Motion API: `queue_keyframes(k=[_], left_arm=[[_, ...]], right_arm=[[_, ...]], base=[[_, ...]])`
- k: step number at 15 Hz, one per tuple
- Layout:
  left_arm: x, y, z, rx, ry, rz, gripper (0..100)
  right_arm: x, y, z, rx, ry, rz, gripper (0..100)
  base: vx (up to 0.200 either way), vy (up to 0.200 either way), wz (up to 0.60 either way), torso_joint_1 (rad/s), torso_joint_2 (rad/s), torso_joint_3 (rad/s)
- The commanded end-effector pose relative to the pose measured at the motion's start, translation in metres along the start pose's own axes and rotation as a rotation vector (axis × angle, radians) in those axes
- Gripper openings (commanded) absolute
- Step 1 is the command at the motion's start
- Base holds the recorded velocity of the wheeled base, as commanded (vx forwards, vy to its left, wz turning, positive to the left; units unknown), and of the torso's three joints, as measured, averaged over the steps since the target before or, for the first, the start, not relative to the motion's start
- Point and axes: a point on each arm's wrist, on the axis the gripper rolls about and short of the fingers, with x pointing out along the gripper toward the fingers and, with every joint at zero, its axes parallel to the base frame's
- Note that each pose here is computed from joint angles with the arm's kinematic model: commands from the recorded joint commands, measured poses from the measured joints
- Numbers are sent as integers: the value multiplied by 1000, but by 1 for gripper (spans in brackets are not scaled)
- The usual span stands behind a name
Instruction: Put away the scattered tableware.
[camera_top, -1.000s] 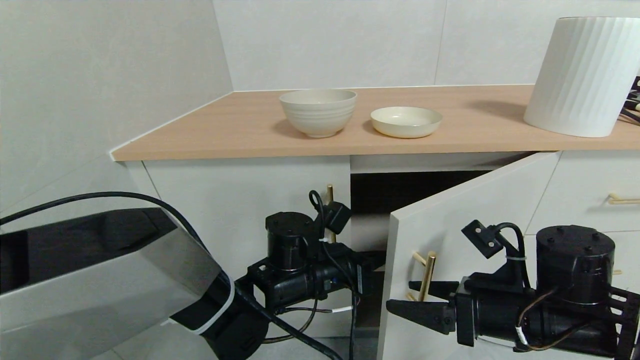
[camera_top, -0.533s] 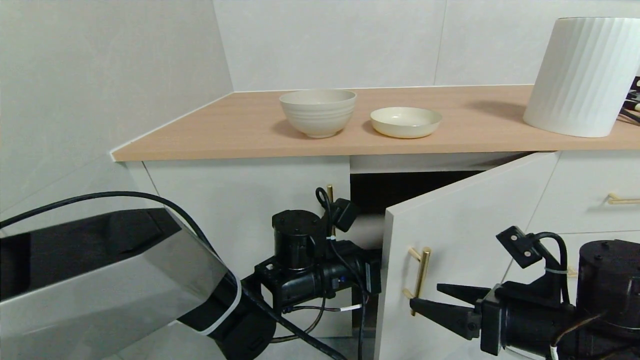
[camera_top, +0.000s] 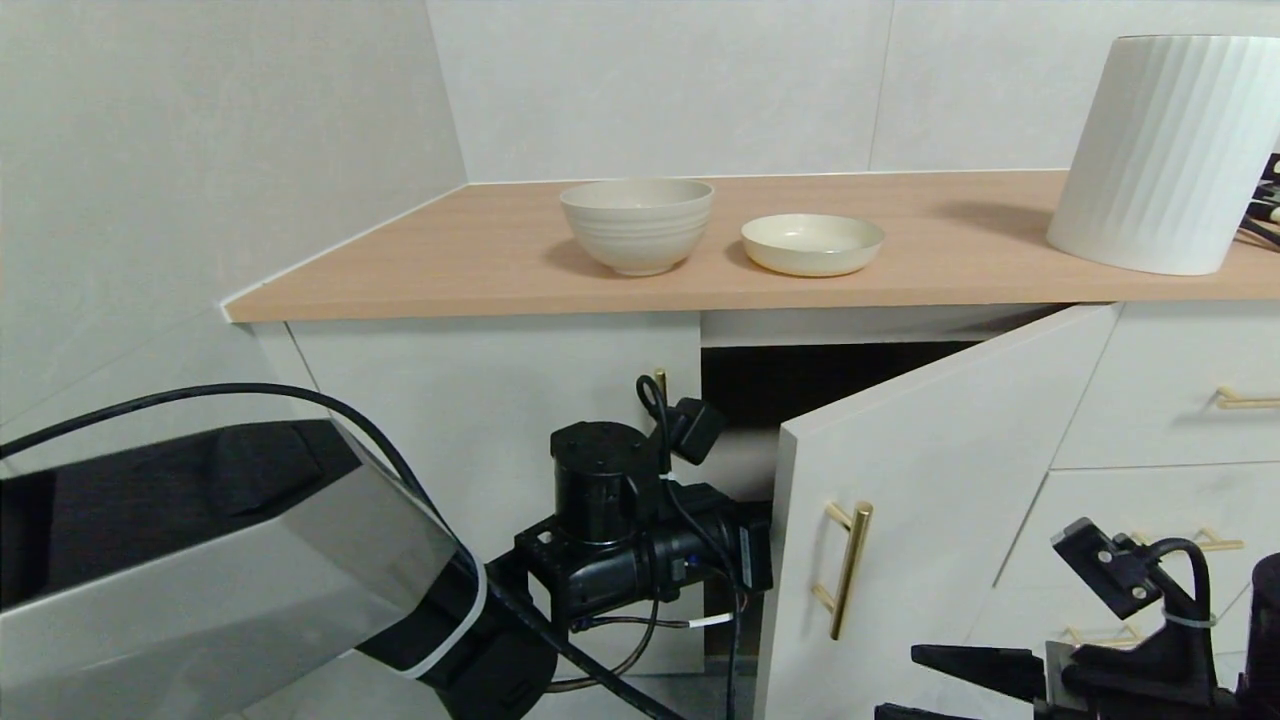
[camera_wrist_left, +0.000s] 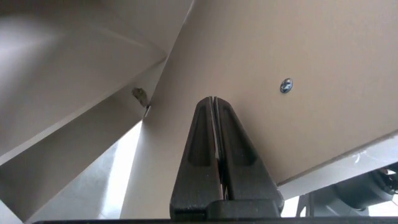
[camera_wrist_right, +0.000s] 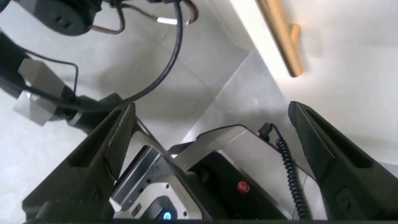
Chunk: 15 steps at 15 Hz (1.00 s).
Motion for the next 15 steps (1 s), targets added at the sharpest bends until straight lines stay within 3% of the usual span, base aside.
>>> queue_keyframes(k=[1,8,15], left_arm=[[-1,-2,2,4,-6,-4,0],[2,-2,0,-12,5,-7,0],[24,-2,20,-17,15,-1,0]], right_arm=[[-1,2,-1,-4,3,12,100],[-1,6,-5,-12,25,36,100],[0,8,-6,-17,31,51,100]], base=[[0,0,0,0,0,0],[-171,0,0,0,1,1],[0,0,0,0,0,0]])
